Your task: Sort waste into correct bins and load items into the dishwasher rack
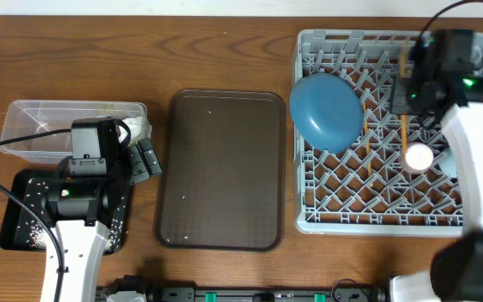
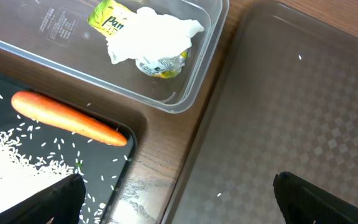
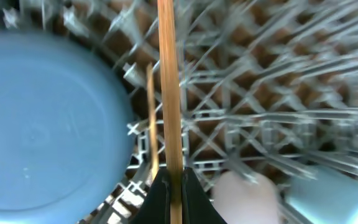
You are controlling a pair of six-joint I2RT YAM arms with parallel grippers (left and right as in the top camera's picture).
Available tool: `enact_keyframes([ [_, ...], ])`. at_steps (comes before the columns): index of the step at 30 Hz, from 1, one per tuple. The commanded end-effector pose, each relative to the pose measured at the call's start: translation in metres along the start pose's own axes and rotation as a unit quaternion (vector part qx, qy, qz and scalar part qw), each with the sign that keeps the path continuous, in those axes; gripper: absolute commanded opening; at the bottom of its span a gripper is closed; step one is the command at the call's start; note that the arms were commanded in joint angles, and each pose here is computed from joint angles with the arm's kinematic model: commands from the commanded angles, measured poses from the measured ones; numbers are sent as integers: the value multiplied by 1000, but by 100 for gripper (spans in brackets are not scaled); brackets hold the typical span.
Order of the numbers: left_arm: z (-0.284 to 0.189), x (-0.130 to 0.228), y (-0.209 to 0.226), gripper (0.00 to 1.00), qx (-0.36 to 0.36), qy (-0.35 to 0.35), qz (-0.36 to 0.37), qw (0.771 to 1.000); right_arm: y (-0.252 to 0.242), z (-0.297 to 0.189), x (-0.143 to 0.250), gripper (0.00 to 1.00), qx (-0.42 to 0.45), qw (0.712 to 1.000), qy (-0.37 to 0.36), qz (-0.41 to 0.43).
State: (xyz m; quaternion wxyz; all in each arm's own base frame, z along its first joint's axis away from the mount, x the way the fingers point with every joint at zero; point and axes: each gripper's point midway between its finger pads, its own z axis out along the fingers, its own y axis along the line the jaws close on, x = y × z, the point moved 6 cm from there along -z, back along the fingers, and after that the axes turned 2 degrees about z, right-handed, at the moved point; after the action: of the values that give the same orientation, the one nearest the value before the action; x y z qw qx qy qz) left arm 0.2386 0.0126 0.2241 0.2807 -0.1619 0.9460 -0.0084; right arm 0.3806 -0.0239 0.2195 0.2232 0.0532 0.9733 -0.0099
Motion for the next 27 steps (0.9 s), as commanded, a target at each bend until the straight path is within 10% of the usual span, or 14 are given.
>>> enact_keyframes([
  [1,-1,-3,2,98,-6,-4,-3,1000,9,28,12,1,-26,998,49,-28],
  [6,-1,-3,2,98,-6,-4,-3,1000,9,60,24,1,-25,994,101,-26],
  [9,-1,-3,2,98,-6,-4,-3,1000,10,61,24,32,-26,994,102,-23],
  [19,-1,-3,2,98,-6,-4,-3,1000,46,-43,7,76,-136,990,-21,-37],
  [20,-1,-3,2,98,-6,-4,-3,1000,53,-59,8,96,-155,987,-36,-35],
  [27,-1,-3,2,98,-6,-4,-3,1000,92,-163,35,99,-282,948,-126,-76],
])
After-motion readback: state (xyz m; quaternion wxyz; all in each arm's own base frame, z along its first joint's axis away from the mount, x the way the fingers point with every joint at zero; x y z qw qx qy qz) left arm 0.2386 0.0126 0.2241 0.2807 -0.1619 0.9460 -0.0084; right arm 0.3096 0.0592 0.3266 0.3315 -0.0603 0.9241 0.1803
